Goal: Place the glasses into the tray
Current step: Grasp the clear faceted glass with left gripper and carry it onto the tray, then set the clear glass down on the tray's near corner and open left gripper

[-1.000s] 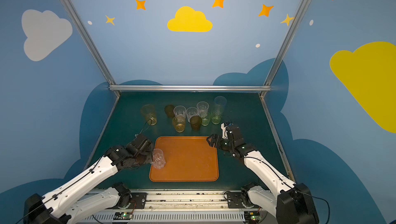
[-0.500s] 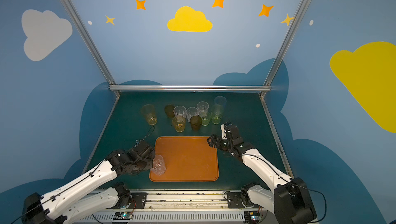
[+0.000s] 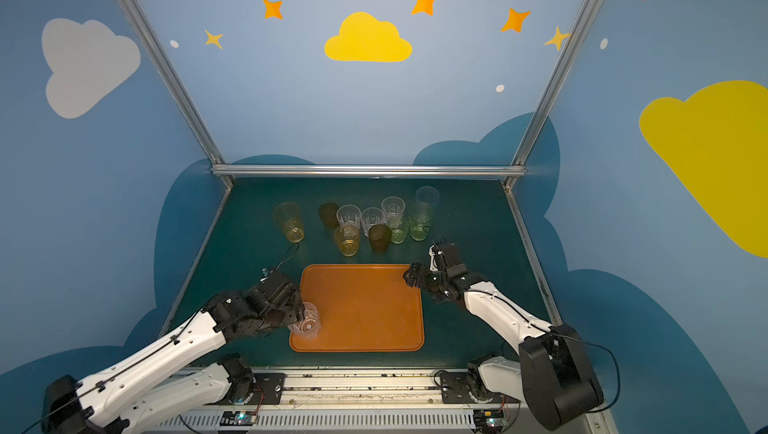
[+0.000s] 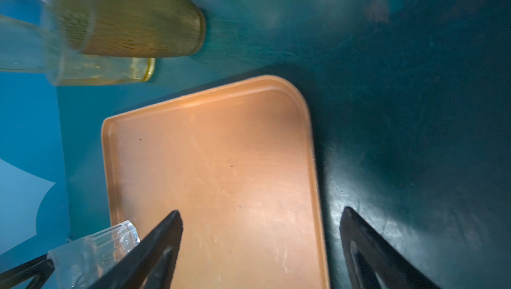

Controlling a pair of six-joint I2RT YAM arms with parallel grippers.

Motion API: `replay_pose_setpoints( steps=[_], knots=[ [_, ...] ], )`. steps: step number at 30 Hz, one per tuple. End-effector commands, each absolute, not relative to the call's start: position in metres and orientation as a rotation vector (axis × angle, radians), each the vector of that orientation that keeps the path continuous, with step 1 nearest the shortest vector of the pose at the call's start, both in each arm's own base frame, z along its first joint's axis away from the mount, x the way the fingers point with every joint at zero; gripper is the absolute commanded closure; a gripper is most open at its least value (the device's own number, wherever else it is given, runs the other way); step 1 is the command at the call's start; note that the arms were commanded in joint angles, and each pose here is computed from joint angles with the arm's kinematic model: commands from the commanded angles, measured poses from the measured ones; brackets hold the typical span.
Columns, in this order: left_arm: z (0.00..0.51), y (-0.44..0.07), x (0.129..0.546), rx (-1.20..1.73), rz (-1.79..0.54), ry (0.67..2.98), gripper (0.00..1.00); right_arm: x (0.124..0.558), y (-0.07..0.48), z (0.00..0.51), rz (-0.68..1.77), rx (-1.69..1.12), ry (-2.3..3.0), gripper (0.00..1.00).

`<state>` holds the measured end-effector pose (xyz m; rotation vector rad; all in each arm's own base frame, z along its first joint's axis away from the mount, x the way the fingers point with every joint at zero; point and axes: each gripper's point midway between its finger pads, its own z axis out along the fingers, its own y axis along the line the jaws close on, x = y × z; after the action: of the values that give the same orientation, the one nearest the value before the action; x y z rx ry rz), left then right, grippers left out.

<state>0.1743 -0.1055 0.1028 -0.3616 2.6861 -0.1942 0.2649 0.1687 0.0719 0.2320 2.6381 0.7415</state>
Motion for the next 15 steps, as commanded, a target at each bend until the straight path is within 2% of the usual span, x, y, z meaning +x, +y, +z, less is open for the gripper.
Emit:
replay_pose_setpoints(
  steps=[1, 3, 15],
  knots=[
    [0.128, -0.108, 0.195, -0.338, -0.227, 2.561, 0.05, 0.272, 0.175, 0.077, 0.773, 0.239, 2.645, 0.13],
    [0.135, -0.11, 0.202, -0.328, -0.254, 2.528, 0.0, 0.273, 0.175, 0.073, 0.767, 0.244, 2.659, 0.14],
    [0.139, -0.112, 0.23, -0.387, -0.332, 2.516, 0.0, 0.277, 0.171, 0.058, 0.722, 0.279, 2.69, 0.17]
  ],
)
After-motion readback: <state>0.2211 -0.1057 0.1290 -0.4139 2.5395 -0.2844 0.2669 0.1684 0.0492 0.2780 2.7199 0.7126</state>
